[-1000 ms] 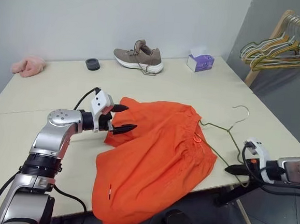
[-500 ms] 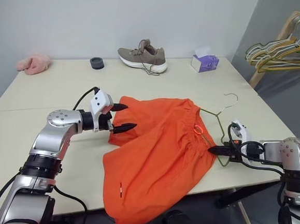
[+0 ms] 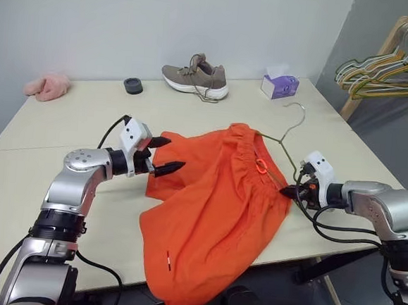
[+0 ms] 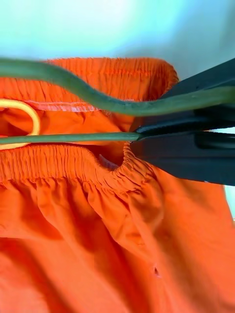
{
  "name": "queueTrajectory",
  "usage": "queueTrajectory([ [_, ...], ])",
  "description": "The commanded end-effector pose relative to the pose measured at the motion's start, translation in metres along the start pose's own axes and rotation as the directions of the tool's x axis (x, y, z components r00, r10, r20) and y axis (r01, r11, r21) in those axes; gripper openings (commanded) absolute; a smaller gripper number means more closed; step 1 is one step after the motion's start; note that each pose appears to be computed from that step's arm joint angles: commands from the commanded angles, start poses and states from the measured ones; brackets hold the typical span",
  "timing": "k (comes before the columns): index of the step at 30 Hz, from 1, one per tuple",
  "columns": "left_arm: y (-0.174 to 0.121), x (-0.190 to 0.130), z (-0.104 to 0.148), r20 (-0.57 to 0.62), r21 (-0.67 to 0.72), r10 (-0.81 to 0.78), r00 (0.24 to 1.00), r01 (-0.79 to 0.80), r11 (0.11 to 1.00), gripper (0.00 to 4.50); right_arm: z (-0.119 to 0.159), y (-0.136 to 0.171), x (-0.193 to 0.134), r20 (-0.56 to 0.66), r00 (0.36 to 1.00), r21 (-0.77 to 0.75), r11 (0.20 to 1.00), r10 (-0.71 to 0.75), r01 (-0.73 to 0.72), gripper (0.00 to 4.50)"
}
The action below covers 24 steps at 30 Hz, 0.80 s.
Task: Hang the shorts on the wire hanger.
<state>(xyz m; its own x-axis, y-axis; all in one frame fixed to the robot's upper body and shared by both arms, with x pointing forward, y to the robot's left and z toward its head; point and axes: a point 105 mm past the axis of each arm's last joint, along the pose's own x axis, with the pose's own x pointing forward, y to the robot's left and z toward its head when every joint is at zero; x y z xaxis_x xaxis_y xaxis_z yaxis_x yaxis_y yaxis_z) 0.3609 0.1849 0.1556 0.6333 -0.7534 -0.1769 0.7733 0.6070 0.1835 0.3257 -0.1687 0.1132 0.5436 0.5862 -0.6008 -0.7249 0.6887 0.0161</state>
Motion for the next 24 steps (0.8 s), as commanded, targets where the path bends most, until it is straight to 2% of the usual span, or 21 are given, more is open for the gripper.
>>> queueTrajectory([
  [1,0.021,-0.009,0.032,0.094,0.035,0.066,0.993,-0.07,0.997,4.47,0.026,0.009,-0.005,0.068,0.998,-0.21,0.978,0.002,0.013,0.0],
  [7,0.031,-0.019,0.052,0.093,0.078,0.025,0.995,-0.033,0.996,4.47,0.031,0.021,-0.005,0.055,0.998,-0.399,0.917,0.026,-0.002,0.0],
  [16,0.017,-0.02,0.057,-0.063,0.246,-0.183,0.981,0.192,0.95,4.47,0.027,0.034,-0.004,0.009,0.999,-0.609,0.793,0.052,-0.035,0.0],
  [20,-0.003,-0.014,0.046,-0.171,0.305,-0.308,0.936,0.347,0.887,4.47,0.029,0.04,-0.004,0.0,0.998,-0.663,0.747,0.067,-0.05,0.0],
  [24,-0.006,-0.008,0.036,-0.214,0.34,-0.323,0.922,0.381,0.86,4.47,0.032,0.046,-0.004,0.001,0.997,-0.695,0.717,0.082,-0.059,0.0],
])
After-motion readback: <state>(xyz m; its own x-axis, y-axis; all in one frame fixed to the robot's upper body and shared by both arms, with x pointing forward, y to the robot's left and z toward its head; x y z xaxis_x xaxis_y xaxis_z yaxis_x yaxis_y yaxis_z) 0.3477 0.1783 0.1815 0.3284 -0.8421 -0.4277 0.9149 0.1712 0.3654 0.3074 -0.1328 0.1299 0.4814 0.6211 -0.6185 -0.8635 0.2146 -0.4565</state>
